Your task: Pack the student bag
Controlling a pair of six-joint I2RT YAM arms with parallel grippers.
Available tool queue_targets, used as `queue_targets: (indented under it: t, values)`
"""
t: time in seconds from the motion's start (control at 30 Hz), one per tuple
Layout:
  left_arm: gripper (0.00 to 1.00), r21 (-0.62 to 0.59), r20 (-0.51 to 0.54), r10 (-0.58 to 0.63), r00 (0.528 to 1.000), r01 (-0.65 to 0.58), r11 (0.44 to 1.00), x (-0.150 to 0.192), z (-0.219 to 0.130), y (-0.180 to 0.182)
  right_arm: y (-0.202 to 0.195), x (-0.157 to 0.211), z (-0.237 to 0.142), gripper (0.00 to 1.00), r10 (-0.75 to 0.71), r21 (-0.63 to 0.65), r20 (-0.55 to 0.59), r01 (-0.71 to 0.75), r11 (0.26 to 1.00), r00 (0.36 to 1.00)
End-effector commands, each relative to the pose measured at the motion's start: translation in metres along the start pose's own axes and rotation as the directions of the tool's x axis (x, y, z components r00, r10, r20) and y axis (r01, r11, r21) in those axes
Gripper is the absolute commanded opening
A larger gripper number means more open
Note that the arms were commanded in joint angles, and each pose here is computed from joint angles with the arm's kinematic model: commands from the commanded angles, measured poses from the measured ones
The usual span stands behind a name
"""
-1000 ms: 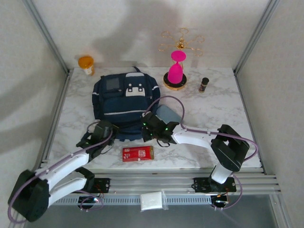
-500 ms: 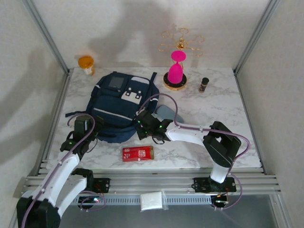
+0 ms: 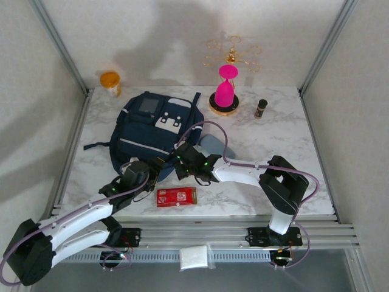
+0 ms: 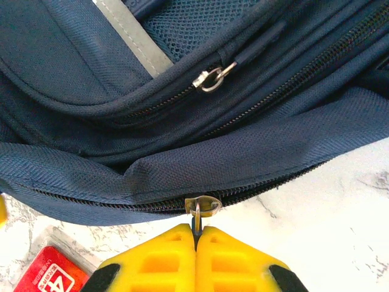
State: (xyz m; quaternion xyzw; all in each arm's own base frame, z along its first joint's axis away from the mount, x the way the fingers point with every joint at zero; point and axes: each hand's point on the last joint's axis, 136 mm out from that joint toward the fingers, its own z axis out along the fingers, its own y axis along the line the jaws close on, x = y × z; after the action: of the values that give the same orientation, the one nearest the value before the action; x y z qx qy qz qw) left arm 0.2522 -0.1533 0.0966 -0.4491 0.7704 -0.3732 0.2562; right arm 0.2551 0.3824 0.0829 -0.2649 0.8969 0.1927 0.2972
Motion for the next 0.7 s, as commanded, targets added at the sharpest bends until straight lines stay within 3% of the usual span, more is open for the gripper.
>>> queue_targets:
  t: [0.0, 0.2, 0.4, 0.47, 0.67]
  values:
    - [0.7, 0.073, 0.112, -0.13, 0.985, 0.122, 0.99, -0.021, 0.008, -0.016, 0.002, -0.005, -0.004, 0.0, -0.041, 0.003, 0.041, 0.041, 0.999, 0.998]
    - [0.4, -0.092, 0.236, -0.129, 0.963, 0.154, 0.984, -0.046, 0.023, 0.031, -0.013, -0.011, -0.001, 0.0, -0.096, 0.058, 0.057, 0.093, 0.994, 0.994]
    - [0.07, -0.189, 0.315, -0.036, 0.948, 0.1, 0.977, -0.075, 0.002, 0.058, -0.064, -0.023, -0.004, 0.0, -0.11, 0.172, 0.081, 0.095, 0.98, 0.991]
    - [0.0, -0.207, 0.313, -0.02, 0.95, 0.089, 0.974, -0.087, -0.004, 0.064, -0.084, -0.029, -0.003, 0.0, -0.114, 0.207, 0.088, 0.094, 0.974, 0.99]
    - [0.0, -0.263, 0.358, 0.039, 0.933, 0.061, 0.963, -0.116, -0.027, 0.075, -0.126, -0.054, 0.009, 0.0, -0.079, 0.309, 0.118, 0.039, 0.95, 0.99]
